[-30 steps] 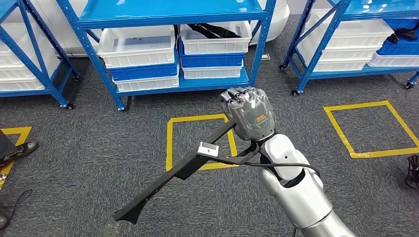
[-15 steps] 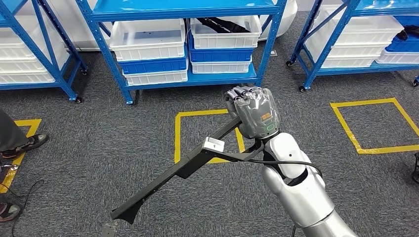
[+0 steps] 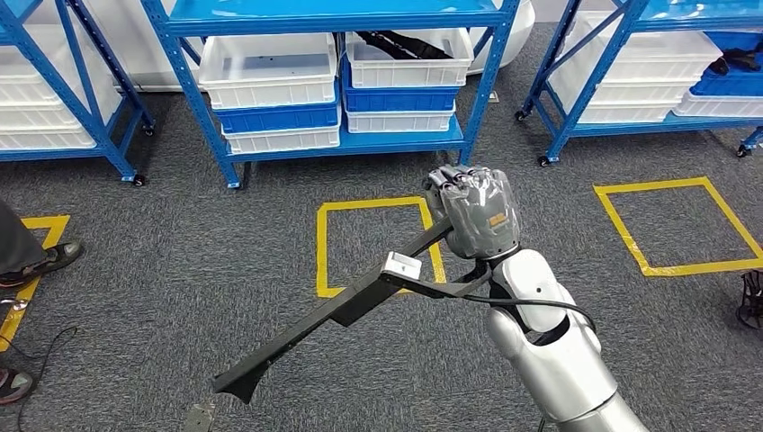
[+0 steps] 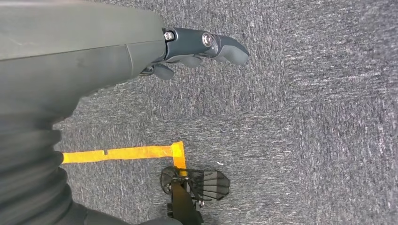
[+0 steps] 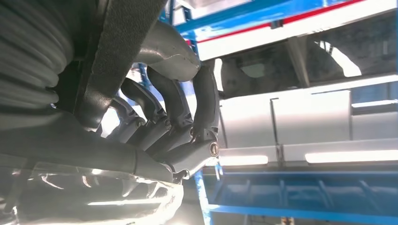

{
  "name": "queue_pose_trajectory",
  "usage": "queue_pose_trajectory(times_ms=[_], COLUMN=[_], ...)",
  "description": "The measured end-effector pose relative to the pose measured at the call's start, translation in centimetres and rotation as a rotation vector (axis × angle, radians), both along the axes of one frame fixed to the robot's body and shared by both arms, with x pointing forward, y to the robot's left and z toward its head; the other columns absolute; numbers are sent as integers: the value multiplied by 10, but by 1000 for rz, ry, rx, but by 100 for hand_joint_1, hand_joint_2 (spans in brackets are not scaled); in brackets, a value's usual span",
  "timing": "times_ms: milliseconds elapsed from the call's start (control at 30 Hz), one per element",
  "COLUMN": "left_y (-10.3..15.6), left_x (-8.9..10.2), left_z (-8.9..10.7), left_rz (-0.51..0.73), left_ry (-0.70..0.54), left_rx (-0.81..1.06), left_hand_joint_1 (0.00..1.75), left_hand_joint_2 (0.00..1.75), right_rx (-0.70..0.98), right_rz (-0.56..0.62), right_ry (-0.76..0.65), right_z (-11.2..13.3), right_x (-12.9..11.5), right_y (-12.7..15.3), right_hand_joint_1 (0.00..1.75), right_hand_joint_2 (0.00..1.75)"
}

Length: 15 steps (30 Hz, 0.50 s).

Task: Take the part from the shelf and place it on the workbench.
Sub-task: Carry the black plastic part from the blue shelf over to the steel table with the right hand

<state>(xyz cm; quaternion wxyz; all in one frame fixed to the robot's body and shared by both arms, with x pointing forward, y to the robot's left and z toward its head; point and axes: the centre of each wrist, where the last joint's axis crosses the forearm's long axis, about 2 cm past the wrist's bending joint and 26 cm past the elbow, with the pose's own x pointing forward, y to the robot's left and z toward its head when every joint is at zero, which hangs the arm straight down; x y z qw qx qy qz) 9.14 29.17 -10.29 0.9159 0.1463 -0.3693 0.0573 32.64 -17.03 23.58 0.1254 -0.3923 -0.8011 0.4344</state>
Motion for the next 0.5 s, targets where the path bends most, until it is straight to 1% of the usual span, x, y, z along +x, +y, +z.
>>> queue_pose_trajectory(times_ms=[333,500], left_y=[0,0], left_x=[0,-3], left_z=[0,-1], left_rz=[1,2], left_ry=[4,11], left_rx=[1,1], left_hand_joint_1=[0,0], left_hand_joint_2=[175,175], right_rx=[1,1], right_rz=[-11,-11], right_ry=[4,7], right_z=[-2,-3], right_x=[0,-1], right_y=[-3,-3], right_hand_joint_1=[175,175], right_hand_joint_2=[175,175])
